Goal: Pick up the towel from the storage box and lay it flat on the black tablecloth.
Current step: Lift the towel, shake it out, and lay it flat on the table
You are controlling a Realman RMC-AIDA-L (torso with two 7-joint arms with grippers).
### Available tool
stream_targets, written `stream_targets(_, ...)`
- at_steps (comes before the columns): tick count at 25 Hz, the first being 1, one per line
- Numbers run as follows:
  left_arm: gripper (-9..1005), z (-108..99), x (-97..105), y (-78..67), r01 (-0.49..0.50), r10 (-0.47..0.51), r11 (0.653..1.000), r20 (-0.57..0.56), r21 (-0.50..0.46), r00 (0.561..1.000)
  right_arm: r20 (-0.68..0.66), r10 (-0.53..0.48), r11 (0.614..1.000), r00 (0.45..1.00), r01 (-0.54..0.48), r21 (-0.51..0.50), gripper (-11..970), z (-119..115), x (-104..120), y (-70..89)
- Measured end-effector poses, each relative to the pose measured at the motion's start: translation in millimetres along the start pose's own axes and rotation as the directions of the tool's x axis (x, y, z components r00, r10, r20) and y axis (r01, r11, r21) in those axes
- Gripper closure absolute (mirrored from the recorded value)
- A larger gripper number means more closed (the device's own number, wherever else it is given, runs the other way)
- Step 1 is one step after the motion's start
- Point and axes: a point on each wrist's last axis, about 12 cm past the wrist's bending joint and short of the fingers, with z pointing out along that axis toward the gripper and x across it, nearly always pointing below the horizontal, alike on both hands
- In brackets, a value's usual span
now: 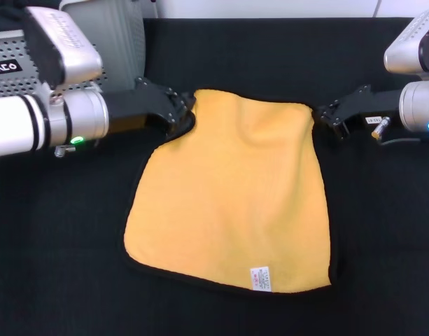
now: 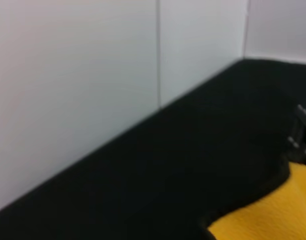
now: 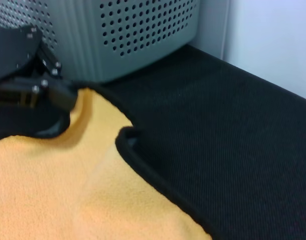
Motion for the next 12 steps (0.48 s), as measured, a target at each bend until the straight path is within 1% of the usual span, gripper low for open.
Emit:
stream_targets(1,984,2.8,-1.3,-0.9,-0.021,0.021,1.000,-0.029,0.021,0.999,0.000,0.000,1.000,1.000,0.000,0.000,879,0.0,0.0,0.0)
stream_targets(5,984,6.4,-6.7,-0.1,-0.069,0.072,0.996,-0.072,0.052,0.995,0.000,0.000,1.000,1.000,0.000,0.000,878,0.0,0.0,0.0)
stream_targets(12,984,4.5,-16.0,6.4,-0.195,0.202,0.979,-0.135,0.060,0.970,0.001,-0.011,1.000,1.000,0.011,0.004,877,-1.0,-2.2,-1.3)
